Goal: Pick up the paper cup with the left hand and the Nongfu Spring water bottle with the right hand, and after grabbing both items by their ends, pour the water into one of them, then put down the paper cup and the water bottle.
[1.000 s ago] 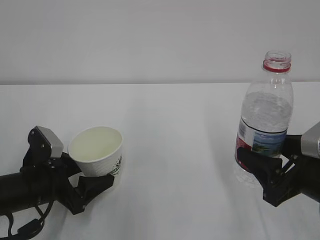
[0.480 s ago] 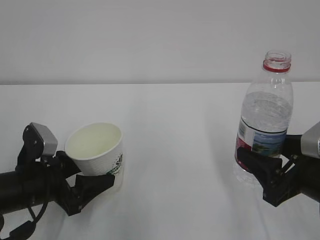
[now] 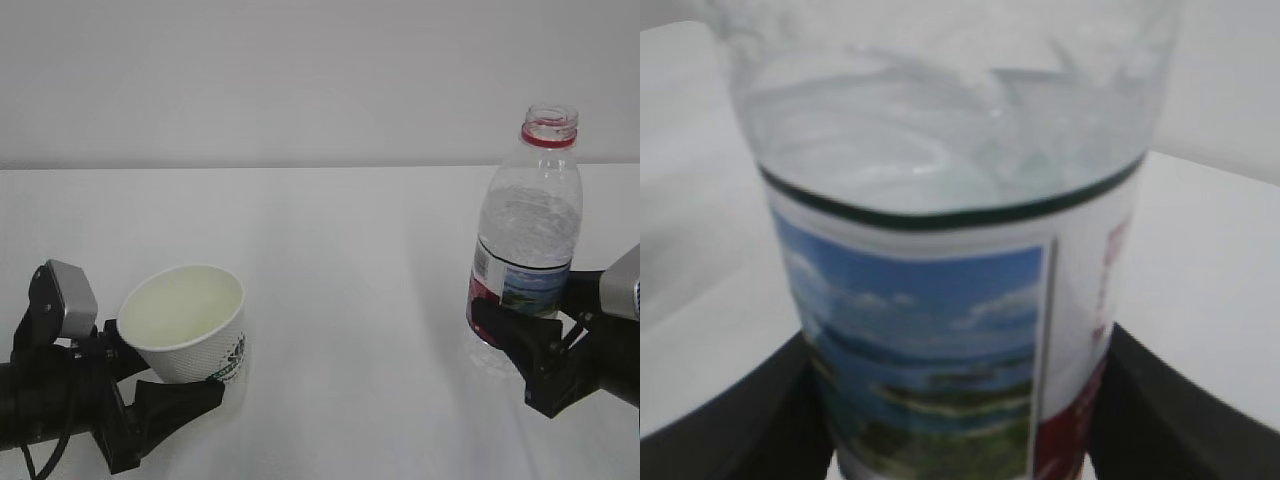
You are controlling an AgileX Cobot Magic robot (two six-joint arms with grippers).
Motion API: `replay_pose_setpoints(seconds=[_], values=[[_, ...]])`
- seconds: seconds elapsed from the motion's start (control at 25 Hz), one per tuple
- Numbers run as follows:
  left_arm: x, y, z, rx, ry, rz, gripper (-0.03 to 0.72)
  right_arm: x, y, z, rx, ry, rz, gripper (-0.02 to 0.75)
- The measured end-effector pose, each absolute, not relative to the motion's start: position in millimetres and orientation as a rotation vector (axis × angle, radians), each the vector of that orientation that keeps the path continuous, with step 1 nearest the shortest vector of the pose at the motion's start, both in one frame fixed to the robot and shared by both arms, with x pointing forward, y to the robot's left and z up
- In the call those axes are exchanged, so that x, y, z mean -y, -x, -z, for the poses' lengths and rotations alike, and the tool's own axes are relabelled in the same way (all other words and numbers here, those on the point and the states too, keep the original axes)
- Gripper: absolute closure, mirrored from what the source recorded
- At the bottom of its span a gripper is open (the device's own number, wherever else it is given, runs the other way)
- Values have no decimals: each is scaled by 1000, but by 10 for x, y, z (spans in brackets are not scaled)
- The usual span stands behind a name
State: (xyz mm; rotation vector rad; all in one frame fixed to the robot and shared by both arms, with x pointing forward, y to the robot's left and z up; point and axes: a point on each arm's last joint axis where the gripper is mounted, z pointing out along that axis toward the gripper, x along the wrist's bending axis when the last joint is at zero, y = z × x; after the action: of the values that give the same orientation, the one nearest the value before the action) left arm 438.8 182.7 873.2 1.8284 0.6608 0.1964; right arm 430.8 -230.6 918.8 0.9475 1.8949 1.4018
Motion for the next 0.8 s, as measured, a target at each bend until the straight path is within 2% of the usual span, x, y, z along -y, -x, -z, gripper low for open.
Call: replay_pose_setpoints(seconds=[0.4,0.8], values=[[-1789,-4324,-8948,-507,-1817,-212,133,2276,-4284,-9183,-1934,-901,-1416,234],[-1767,-4264,-8954,-438,-1840,-164,133,2240,-4253,-9177,-1981,-842,-1433,234]])
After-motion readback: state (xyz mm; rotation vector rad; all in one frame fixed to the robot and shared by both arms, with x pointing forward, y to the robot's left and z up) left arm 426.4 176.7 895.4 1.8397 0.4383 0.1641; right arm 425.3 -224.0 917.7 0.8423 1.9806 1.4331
